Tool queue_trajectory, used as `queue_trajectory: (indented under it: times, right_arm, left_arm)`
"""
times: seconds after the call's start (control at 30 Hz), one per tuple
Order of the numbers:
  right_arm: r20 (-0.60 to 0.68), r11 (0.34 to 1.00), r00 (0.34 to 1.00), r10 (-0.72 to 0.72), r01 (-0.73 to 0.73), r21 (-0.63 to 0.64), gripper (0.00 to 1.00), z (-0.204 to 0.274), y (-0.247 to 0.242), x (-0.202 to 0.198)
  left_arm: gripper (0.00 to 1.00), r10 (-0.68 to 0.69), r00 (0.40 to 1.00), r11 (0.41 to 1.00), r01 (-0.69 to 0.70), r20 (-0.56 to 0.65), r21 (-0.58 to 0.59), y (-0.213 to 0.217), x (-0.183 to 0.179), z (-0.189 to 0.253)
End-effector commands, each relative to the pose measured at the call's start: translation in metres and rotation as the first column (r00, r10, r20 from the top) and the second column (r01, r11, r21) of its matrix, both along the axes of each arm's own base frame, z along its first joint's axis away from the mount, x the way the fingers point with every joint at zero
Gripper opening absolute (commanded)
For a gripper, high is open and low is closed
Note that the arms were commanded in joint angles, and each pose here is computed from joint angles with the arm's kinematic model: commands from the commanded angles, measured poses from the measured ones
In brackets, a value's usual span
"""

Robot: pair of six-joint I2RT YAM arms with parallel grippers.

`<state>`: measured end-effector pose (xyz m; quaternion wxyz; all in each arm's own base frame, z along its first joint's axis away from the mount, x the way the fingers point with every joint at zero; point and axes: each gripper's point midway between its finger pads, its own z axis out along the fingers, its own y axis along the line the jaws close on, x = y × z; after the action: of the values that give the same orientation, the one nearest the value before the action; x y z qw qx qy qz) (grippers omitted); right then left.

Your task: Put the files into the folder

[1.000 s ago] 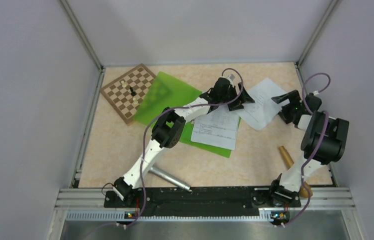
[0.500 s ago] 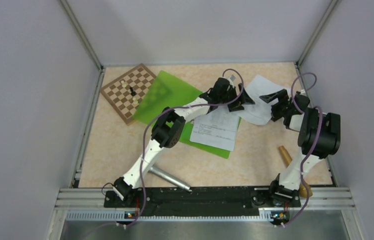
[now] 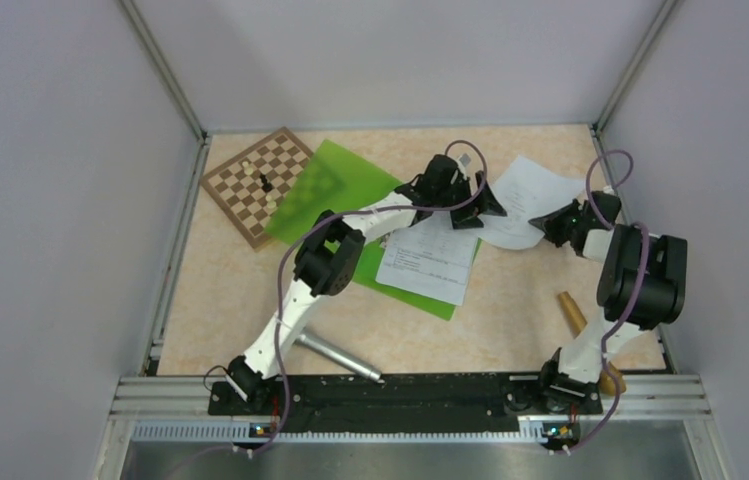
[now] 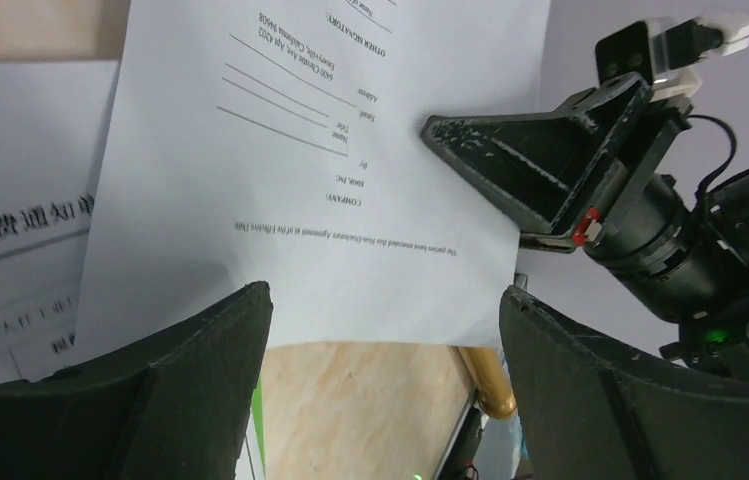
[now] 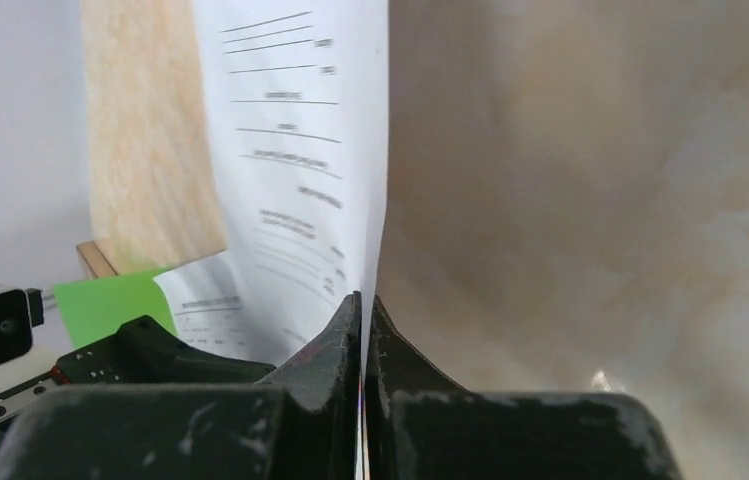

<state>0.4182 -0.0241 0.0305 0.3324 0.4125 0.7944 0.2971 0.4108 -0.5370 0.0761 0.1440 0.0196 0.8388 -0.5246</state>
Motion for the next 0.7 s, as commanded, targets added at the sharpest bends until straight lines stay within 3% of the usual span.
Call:
queue_trajectory:
  times: [0.0, 0.17, 0.33, 0.53, 0.67]
  right_arm:
    - [0.154, 0.989, 0.988, 0.028, -0.005, -0.150, 0.00, 0.073, -0.014, 0.014]
    - [0.250, 0.985, 0.964, 0.094, -0.054, -0.164, 0.00, 0.119, 0.001, 0.003]
    - [0.351, 0.969, 0.907, 0.233, -0.185, -0.167, 0.00, 0.161, 0.051, -0.003]
    - [0.448, 0.906, 0.788, 0.422, -0.382, -0.181, 0.00, 0.205, 0.151, -0.009]
    - [0.511, 0.864, 0.709, 0.486, -0.477, -0.160, 0.00, 0.226, 0.202, -0.021]
  left_arm:
    - [0.89, -0.046, 0.980, 0.992, 0.067, 0.195, -0.104, 0.008, -0.015, 0.125]
    - [0.90, -0.022, 0.949, 0.999, 0.035, 0.316, -0.036, 0.048, -0.025, 0.177]
    - [0.90, 0.058, 0.942, 0.988, -0.102, 0.330, 0.118, 0.129, -0.005, 0.175]
    - [0.90, 0.222, 0.921, 0.869, -0.336, 0.322, 0.362, 0.269, 0.024, 0.155]
    - [0.91, 0.307, 0.884, 0.748, -0.453, 0.353, 0.485, 0.350, 0.029, 0.143]
